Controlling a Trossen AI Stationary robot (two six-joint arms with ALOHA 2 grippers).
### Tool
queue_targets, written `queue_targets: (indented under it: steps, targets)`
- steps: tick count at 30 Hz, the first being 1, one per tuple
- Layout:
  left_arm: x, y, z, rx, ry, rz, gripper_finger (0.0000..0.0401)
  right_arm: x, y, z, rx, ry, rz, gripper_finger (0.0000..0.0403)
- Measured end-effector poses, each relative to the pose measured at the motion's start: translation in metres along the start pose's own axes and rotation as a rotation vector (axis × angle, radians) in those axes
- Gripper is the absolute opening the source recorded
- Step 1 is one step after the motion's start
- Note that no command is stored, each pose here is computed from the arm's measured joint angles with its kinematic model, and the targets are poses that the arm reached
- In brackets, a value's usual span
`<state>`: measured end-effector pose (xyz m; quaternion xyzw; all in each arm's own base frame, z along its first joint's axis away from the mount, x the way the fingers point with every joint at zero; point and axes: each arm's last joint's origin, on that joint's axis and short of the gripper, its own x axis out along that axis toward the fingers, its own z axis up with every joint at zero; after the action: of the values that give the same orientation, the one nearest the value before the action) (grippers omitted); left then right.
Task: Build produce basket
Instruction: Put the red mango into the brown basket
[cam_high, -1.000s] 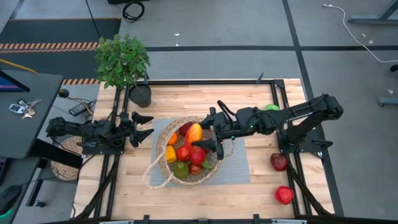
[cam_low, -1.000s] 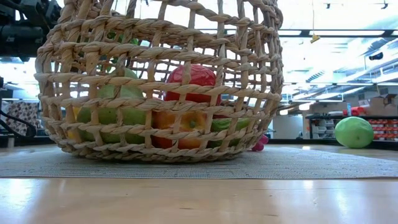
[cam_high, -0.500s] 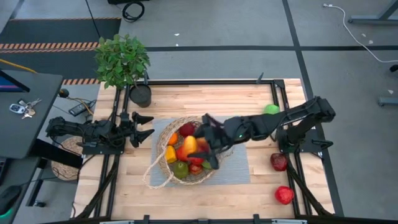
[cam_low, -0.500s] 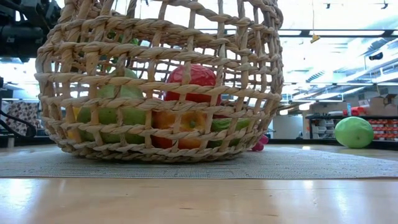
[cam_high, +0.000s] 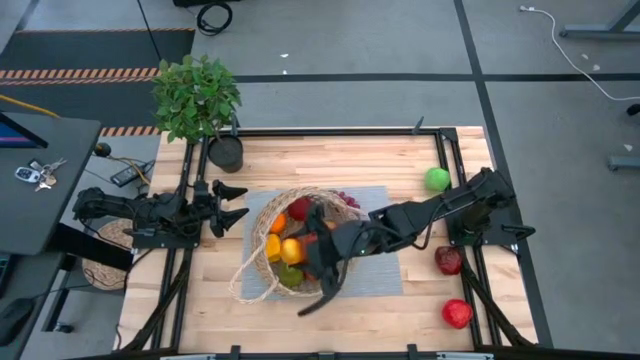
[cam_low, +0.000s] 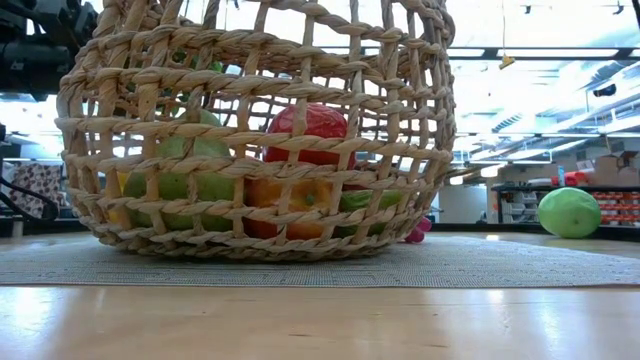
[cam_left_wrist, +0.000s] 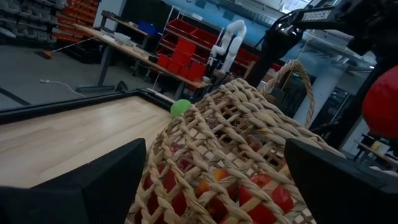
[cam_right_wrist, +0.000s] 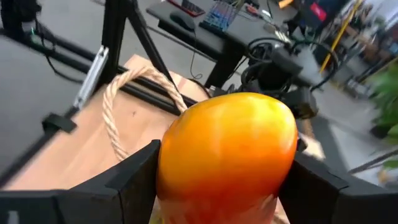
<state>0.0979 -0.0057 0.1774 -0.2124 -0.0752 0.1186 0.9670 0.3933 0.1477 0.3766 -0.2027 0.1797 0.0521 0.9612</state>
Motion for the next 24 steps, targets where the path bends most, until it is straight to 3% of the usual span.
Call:
queue_targets:
  steps: [6, 20, 24]
  targets:
    - [0.0, 0.0, 0.0, 0.0, 0.0, 0.0, 0.0389, 0.005, 0.009, -0.002, -0.212, 0.028, -0.042, 0.028]
    - [0.0, 0.0, 0.0, -0.001, -0.002, 0.0, 0.0389, 0.009, 0.011, -0.01, -0.75, 0.087, -0.023, 0.029]
    - [0.0, 0.0, 0.0, -0.001, -0.002, 0.0, 0.0389, 0.009, 0.01, -0.011, -0.846, 0.099, -0.03, 0.0291]
